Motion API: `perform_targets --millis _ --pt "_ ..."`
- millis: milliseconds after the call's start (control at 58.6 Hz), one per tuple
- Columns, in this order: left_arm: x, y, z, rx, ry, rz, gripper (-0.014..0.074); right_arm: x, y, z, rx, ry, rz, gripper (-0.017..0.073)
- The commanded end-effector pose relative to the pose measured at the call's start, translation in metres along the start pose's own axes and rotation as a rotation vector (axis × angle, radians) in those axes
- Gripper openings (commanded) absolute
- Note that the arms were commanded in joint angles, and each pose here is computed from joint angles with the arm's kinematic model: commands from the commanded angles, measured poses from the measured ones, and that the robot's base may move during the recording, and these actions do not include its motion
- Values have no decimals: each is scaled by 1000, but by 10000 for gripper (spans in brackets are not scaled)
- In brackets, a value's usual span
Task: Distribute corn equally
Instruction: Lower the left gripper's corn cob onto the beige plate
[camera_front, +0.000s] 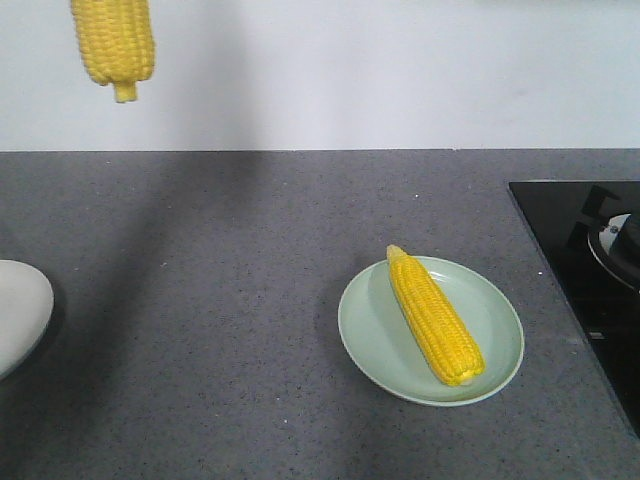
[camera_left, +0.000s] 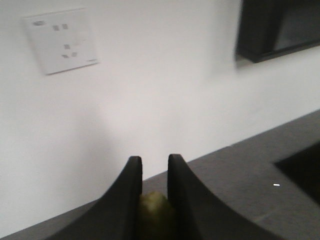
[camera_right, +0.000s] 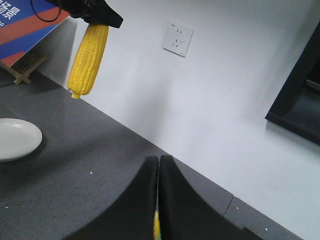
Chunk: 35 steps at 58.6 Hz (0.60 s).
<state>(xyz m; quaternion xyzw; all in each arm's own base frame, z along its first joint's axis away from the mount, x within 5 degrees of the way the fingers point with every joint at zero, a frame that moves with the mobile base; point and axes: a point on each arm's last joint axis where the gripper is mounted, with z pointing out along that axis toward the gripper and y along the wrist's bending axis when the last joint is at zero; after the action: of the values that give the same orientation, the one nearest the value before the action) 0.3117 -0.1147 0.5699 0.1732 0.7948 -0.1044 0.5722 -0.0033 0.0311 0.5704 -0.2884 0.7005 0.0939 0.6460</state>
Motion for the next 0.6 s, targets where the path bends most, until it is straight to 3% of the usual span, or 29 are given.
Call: perform_targets --millis 0,171,256,392,512,580 --pt "-12 12 -30 -150 -87 32 -7 -2 -3 5 5 4 0 -6" --pt "-4 38 -25 -395 -12 99 -7 -2 -3 5 5 4 0 -6" --pt "6 51 -17 -435 59 93 -7 -2 -3 5 5 4 0 -6" --pt "33 74 2 -484 203 31 -7 -2 -3 5 5 4 0 -6" --pt "61 91 19 -507 343 18 -7 -2 -3 5 5 4 0 -6" --pt "78 99 27 -522 408 -14 -7 -2 -3 5 5 4 0 -6"
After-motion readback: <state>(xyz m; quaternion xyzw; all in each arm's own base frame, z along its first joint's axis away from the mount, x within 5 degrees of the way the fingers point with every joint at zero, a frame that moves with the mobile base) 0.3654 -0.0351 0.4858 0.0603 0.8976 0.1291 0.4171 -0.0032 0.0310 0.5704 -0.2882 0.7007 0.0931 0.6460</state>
